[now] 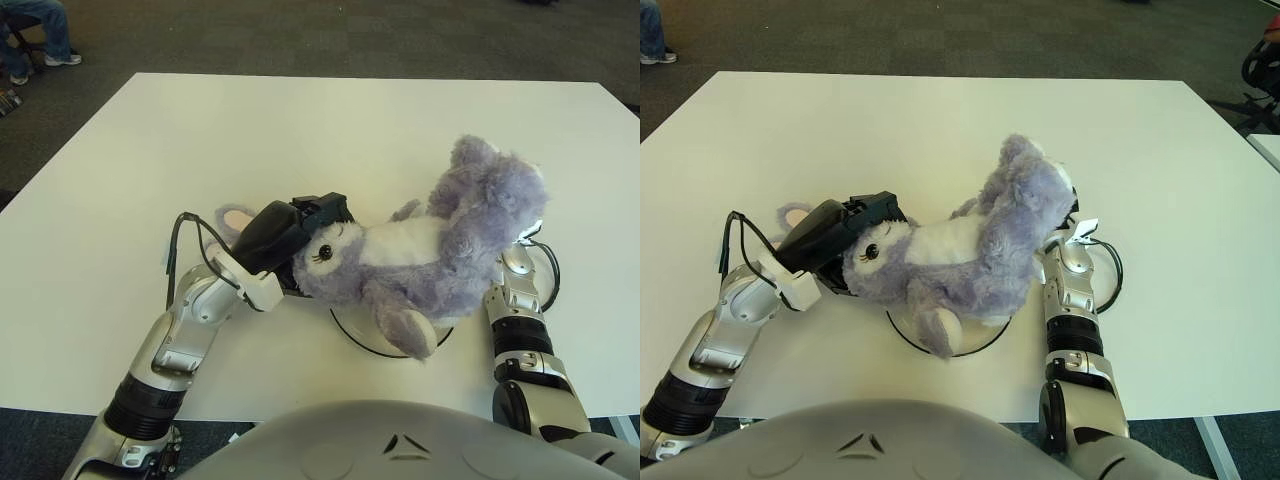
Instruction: Put the doll into the plate.
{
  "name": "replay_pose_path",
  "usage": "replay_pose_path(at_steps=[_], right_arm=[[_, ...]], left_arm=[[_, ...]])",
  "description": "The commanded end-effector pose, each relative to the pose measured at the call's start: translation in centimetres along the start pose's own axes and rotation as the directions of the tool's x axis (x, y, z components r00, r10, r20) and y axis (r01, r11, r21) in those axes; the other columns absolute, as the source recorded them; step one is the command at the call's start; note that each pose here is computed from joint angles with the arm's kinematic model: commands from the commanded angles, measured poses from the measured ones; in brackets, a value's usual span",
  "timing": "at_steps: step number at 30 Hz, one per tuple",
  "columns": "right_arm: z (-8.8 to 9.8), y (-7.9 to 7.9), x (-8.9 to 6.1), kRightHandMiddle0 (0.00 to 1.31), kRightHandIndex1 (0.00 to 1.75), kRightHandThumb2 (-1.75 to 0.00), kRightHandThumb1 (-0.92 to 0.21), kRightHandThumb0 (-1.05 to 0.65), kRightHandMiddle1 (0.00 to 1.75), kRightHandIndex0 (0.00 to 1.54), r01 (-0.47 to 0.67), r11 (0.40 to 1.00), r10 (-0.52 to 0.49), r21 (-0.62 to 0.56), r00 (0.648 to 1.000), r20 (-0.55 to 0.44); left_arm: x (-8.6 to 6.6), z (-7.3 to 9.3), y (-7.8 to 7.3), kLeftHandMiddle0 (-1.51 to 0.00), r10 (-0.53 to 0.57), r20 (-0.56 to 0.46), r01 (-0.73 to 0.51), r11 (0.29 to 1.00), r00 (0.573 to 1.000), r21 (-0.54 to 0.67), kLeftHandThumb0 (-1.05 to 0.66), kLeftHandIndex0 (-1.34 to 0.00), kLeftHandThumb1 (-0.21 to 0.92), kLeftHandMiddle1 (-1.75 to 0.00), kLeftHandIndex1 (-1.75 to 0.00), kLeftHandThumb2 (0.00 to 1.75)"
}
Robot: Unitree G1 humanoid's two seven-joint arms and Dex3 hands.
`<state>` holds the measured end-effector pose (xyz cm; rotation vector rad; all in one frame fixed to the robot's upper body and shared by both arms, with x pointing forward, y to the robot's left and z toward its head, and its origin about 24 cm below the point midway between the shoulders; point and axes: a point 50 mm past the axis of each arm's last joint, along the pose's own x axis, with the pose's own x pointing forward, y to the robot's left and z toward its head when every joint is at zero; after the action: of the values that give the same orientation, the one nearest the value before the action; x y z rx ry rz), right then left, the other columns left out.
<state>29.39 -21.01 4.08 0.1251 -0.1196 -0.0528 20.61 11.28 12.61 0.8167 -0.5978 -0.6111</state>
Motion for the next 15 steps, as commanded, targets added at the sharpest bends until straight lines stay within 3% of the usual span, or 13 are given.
replay_pose_path(at_steps=[1, 5, 8, 11, 15], right_arm=[[-0.67, -0.29, -0.28, 0.68, 1.75, -1.41, -0.23, -0.51, 1.75, 1.26, 0.01, 1.0, -0.01, 0.003, 0.999, -0.04], [-0.66, -0.28, -0.29, 0.68, 1.75, -1.41, -0.24, -0.51, 1.75, 1.26, 0.014, 1.0, -0.014, 0.001, 0.999, -0.041], [-0.65, -0.27, -0.3, 0.68, 1.75, -1.41, -0.24, -0.51, 1.75, 1.26, 0.016, 1.0, -0.016, 0.0, 0.999, -0.041], [-0.65, -0.28, -0.31, 0.68, 1.75, -1.41, -0.24, -0.51, 1.75, 1.26, 0.015, 1.0, -0.015, -0.002, 0.999, -0.041], [-0.64, -0.28, -0.31, 0.68, 1.75, -1.41, -0.24, -0.51, 1.75, 1.26, 0.012, 1.0, -0.012, -0.001, 0.999, -0.038]], left_arm=[[0.23, 0.06, 0.34, -0.6, 0.005, 0.006, -0.005, 1.0, 1.0, 0.021, 0.46, -0.73, 0.32, -1.75, -1.75, 1.31], [0.28, 0.07, 0.35, -0.6, 0.001, -0.004, -0.001, 1.0, 1.0, 0.019, 0.46, -0.72, 0.32, -1.75, -1.75, 1.31], [0.24, 0.02, 0.28, -0.61, 0.0, -0.026, 0.0, 1.0, 1.0, 0.012, 0.15, -0.7, 0.3, -1.75, -1.45, 1.25], [0.17, -0.03, 0.18, -0.49, 0.001, -0.047, 0.0, 1.0, 0.999, 0.009, 0.04, -0.52, 0.37, -1.75, -1.64, 1.22], [0.14, -0.08, 0.14, -0.39, -0.009, -0.071, 0.01, 1.0, 0.997, 0.01, 0.01, -0.4, 0.48, -1.75, -1.7, 1.11]])
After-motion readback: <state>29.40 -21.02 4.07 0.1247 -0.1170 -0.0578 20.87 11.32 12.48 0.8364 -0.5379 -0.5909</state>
